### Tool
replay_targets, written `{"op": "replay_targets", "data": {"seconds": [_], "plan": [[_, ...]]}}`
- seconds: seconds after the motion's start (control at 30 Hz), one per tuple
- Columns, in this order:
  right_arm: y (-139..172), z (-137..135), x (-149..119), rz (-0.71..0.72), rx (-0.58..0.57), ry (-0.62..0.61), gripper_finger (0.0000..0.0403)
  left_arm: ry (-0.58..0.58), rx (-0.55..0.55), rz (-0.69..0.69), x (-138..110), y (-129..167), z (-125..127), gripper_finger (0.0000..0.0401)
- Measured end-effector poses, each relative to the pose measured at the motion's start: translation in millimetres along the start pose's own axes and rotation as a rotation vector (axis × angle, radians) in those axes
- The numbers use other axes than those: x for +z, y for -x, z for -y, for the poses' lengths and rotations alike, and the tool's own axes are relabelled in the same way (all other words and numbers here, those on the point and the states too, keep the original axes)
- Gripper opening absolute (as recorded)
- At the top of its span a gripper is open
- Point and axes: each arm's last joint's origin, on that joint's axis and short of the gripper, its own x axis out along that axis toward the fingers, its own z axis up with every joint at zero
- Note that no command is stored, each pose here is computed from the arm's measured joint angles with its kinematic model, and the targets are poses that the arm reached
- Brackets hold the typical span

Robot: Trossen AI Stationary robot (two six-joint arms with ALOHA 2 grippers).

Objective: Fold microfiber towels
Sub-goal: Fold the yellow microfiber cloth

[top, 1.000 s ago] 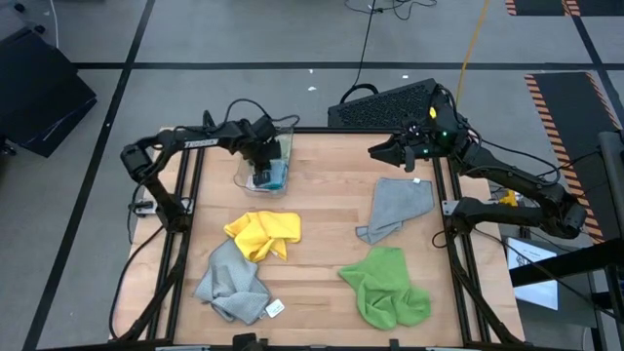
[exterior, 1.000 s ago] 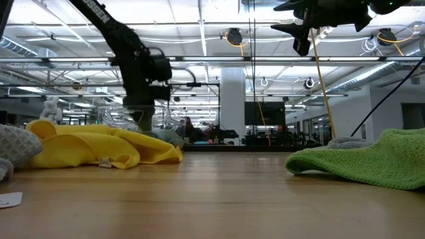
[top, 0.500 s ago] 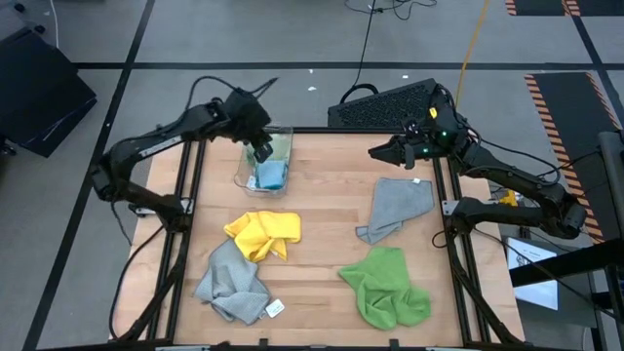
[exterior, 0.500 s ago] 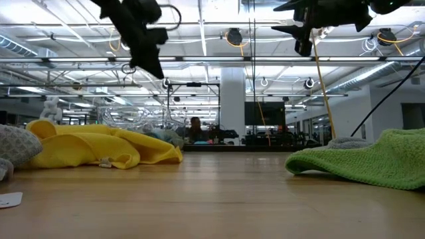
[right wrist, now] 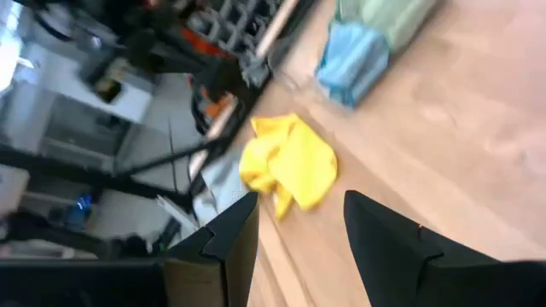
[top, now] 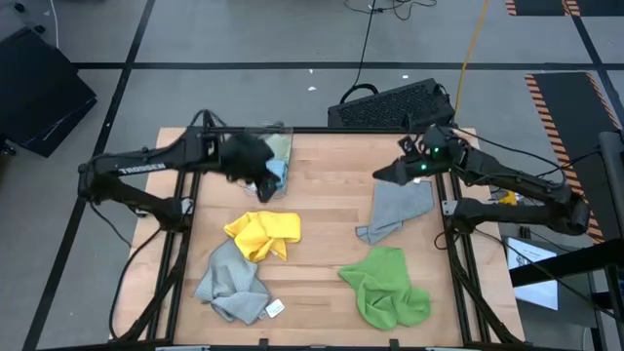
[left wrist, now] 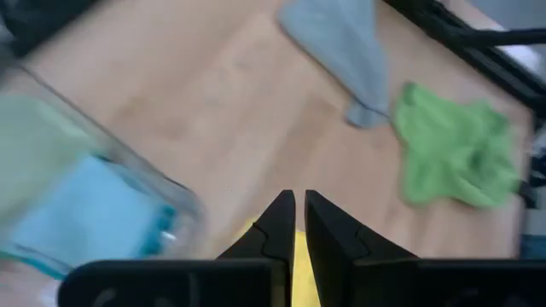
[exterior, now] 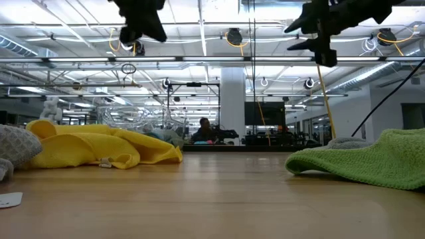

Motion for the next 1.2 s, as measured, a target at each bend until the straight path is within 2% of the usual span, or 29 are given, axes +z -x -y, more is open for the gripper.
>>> {"op": "replay_targets", "data": {"seconds": [0.13, 0.23, 0.33, 0.4, 0.47, 0.63, 0.83, 0.97, 1.07, 1.2], "plan": [[-9.6, -2.4, -11.3, -0.077, -0.029, 0.009, 0.0164, -0.016, -0.018, -0.024, -24.8, 1.2, 39.6, 0.0031], [-17.2, -4.5, -17.6, -0.125, -0.033, 0.016, 0.0164, -0.015, 0.034, -0.038, -48.9, -4.0, 60.5, 0.0031], [-25.7, -5.2, -23.0, -0.156, -0.057, 0.003, 0.0164, 0.024, 0.134, -0.026, -74.2, -7.7, 69.4, 0.0031], [-29.9, -5.6, -27.3, -0.171, -0.082, 0.003, 0.0164, 0.063, 0.164, 0.005, -86.3, -12.1, 73.9, 0.0031], [-34.7, -6.2, -30.6, -0.178, -0.104, 0.020, 0.0164, 0.053, 0.201, 0.000, -100.7, -18.5, 74.1, 0.0031], [-46.7, -1.8, -37.2, -0.246, -0.138, 0.082, 0.0164, 0.022, 0.191, 0.016, -120.2, -37.1, 74.3, 0.0031], [-61.9, 3.7, -34.3, -0.218, -0.176, 0.188, 0.0165, 0.046, 0.126, 0.007, -126.1, -47.5, 76.7, 0.0031], [-69.6, 4.5, -34.3, -0.231, -0.152, 0.337, 0.0165, 0.058, 0.102, 0.024, -124.6, -47.1, 79.5, 0.0040], [-77.6, 10.0, -32.6, -0.246, -0.155, 0.445, 0.0165, 0.071, 0.069, 0.055, -121.7, -46.1, 84.2, 0.0067], [-91.8, 18.8, -27.8, -0.240, -0.162, 0.515, 0.0165, 0.105, -0.003, 0.097, -118.7, -44.0, 93.1, 0.0128]]}}
